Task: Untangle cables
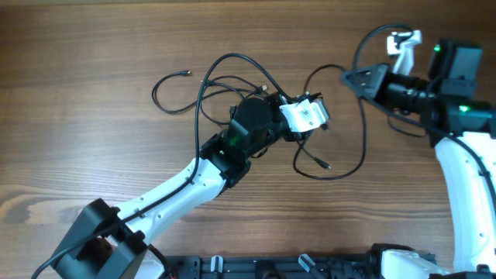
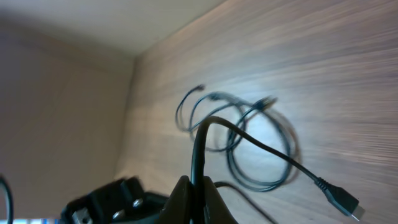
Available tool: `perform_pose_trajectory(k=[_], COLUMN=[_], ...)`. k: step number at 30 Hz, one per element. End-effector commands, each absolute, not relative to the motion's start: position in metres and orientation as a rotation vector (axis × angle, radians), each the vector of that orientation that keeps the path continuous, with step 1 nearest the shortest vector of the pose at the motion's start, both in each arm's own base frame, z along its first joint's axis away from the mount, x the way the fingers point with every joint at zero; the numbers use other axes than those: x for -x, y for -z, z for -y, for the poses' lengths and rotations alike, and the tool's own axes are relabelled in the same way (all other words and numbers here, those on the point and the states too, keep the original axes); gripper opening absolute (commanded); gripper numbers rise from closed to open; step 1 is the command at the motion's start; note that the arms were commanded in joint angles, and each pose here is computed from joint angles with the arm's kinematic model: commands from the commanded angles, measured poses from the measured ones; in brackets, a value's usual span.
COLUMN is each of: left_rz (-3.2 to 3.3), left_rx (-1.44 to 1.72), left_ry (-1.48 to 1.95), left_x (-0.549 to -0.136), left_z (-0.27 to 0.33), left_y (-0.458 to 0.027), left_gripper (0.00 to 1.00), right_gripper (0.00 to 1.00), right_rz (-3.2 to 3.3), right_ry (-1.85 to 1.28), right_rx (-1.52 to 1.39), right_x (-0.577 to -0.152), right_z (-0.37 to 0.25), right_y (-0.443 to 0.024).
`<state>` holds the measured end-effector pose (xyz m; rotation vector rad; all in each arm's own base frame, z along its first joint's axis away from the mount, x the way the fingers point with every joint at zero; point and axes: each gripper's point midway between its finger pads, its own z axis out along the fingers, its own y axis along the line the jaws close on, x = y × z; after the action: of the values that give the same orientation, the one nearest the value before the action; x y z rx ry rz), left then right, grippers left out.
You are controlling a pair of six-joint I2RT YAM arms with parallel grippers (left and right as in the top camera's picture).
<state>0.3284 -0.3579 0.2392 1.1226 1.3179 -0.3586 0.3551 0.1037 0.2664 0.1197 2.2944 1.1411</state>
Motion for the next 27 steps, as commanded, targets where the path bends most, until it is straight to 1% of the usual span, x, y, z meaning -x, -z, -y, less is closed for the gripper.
perform_pose_trajectory(k=[1, 4, 6, 8, 14, 19, 22, 27], left_rz=[-1.324, -1.33, -1.332, -1.331, -1.331, -1.338, -1.34, -1.339], left_rx=[-1.083, -1.01, -0.996, -0.996, -0.996, -0.994, -0.991, -0.991], left_ry=[0.339, 0.27, 0.257, 0.257, 0.257, 0.252, 0.249, 0.249], left_x=[-0.335, -0.346, -0.349, -0.348, -0.349, -0.351, -0.352, -0.352], left_z=[0.356, 0.348, 0.346, 0.346, 0.346, 0.343, 0.342, 0.342], left_y=[-0.243, -0.252, -0.254, -0.254, -0.254, -0.253, -0.253, -0.253], left_gripper=[0.17, 0.16, 0.18, 0.18, 0.24, 0.25, 0.25, 0.24], right_gripper=[0.04, 0.04, 0.04, 0.04, 0.04, 0.04, 0.04, 0.04], right_rz=[-2.289, -2.295, -2.301, -2.307, -2.334, -2.331, -2.298, -2.294], right_ry=[-1.168, -1.166, -1.174, -1.178, -1.21, -1.252, -1.321, -1.362], right_rx=[-0.015, -0.024, -0.041, -0.048, -0.034, -0.018, 0.061, 0.112], right_x=[-0.351, -0.35, -0.35, -0.349, -0.34, -0.336, -0.33, -0.321], right_z=[-0.122, -0.122, -0.122, -0.122, -0.125, -0.129, -0.137, -0.141], right_y=[-0.272, -0.271, -0.271, -0.27, -0.267, -0.269, -0.276, -0.278])
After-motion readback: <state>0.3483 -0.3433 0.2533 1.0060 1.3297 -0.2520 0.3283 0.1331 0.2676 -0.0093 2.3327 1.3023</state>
